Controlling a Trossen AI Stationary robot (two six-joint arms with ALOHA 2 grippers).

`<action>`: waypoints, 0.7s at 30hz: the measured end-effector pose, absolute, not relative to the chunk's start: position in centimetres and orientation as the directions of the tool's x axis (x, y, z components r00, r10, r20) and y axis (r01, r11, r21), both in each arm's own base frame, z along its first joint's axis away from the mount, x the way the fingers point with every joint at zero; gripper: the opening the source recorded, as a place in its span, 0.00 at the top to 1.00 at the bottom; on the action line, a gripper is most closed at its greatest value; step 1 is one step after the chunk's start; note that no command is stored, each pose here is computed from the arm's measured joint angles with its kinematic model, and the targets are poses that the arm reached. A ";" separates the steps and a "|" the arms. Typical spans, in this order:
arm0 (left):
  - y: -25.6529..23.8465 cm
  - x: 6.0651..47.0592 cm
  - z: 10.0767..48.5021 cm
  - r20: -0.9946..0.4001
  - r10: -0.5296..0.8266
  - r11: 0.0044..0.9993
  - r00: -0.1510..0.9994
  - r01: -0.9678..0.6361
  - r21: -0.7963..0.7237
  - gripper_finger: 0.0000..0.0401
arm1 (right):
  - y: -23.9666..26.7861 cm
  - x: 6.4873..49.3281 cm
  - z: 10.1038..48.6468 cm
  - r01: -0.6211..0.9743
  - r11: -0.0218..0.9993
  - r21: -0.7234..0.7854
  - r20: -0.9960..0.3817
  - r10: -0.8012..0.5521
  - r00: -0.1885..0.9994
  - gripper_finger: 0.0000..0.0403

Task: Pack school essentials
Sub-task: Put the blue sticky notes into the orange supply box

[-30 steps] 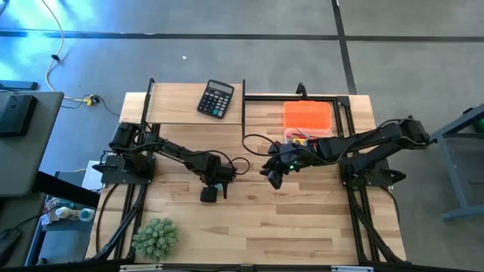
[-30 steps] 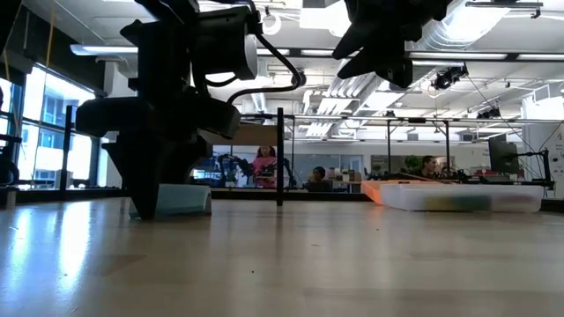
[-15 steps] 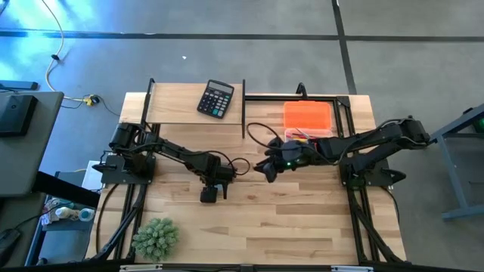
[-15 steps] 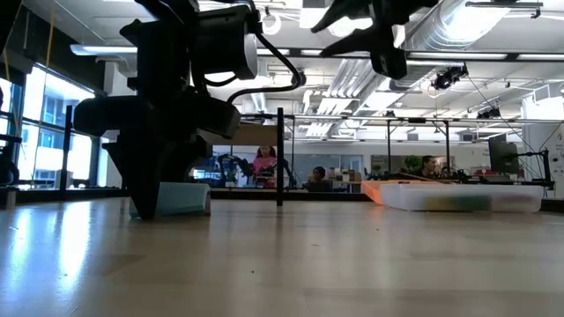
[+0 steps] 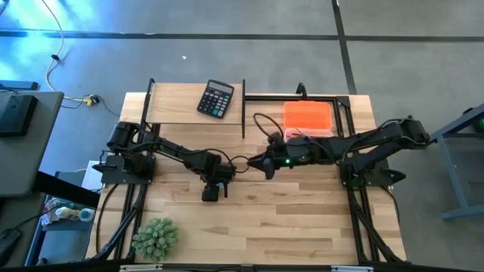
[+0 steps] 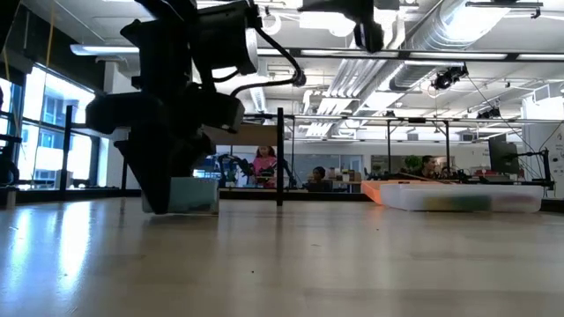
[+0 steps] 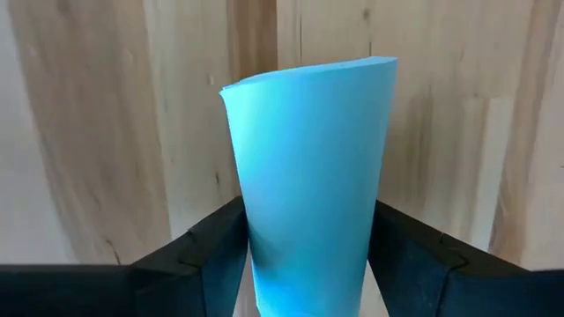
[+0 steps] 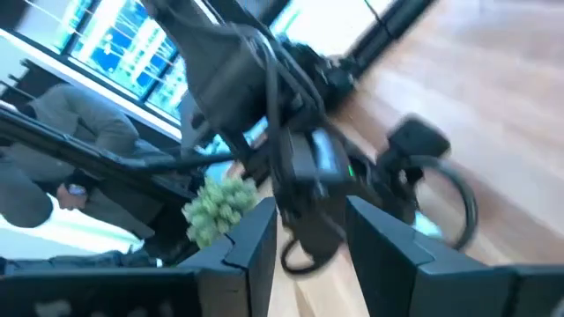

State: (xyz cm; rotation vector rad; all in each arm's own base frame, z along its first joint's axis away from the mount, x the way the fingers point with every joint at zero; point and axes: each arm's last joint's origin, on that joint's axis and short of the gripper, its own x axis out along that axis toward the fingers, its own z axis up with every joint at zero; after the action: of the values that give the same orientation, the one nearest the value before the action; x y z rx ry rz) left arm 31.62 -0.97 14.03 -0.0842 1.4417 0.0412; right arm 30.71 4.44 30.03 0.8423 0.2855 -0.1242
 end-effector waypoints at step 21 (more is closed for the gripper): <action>-1.3 33.2 15.0 -0.958 -0.033 0.996 0.284 -0.072 -0.055 0.51 | 2.9 29.0 39.0 0.340 0.853 0.397 -0.499 -0.110 0.860 0.69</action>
State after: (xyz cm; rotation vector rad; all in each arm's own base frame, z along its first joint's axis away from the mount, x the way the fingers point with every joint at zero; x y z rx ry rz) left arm 33.21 -1.25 15.00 -0.0941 1.2836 0.0263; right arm 28.97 2.86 39.00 0.4978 0.4829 -0.2466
